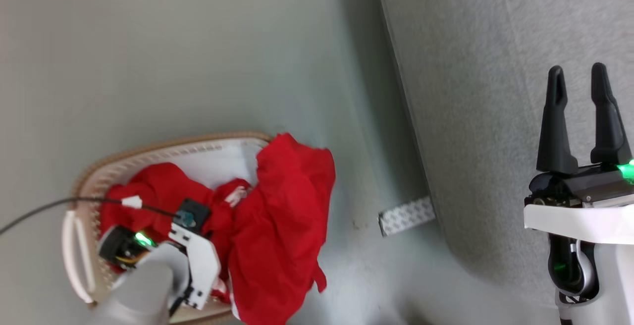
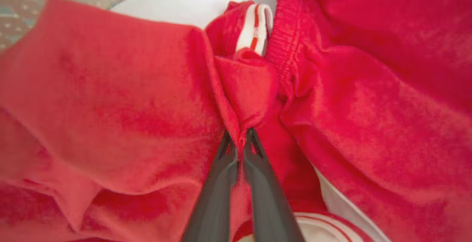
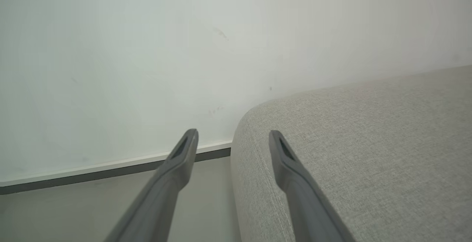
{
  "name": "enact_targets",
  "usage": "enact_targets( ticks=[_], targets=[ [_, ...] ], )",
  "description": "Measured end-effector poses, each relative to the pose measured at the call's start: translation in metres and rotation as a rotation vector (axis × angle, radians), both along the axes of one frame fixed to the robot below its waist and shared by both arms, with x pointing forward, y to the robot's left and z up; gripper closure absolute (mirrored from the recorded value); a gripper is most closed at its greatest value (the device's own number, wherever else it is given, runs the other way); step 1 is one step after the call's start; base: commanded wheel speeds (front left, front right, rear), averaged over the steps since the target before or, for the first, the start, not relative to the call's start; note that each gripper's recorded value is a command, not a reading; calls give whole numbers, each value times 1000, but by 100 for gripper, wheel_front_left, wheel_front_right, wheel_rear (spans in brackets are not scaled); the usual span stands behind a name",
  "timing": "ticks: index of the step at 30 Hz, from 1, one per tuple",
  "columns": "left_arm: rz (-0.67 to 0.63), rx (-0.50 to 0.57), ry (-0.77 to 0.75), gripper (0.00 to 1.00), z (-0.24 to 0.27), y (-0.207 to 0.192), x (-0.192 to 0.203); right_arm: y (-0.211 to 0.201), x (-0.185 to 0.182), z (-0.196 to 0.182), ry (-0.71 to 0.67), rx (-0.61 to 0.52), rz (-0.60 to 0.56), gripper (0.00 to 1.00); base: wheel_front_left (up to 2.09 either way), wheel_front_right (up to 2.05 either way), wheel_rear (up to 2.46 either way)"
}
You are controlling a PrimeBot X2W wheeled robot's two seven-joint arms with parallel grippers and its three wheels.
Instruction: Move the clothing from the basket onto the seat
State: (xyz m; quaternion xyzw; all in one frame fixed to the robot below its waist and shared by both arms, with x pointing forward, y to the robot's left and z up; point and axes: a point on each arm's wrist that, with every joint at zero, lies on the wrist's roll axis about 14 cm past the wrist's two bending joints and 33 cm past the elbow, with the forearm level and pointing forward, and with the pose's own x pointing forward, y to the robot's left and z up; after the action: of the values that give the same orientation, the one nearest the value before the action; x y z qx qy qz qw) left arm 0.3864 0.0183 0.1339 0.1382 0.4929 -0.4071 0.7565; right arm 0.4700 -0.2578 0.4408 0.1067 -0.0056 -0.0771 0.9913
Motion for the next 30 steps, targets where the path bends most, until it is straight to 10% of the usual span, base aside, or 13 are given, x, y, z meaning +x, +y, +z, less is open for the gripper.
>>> enact_targets(
  ticks=[30],
  targets=[
    [386, -472, -689, 100, 296, 14, 35, 84, -73, 122, -277, 87, 209, 0, 0, 0, 0]
  ],
)
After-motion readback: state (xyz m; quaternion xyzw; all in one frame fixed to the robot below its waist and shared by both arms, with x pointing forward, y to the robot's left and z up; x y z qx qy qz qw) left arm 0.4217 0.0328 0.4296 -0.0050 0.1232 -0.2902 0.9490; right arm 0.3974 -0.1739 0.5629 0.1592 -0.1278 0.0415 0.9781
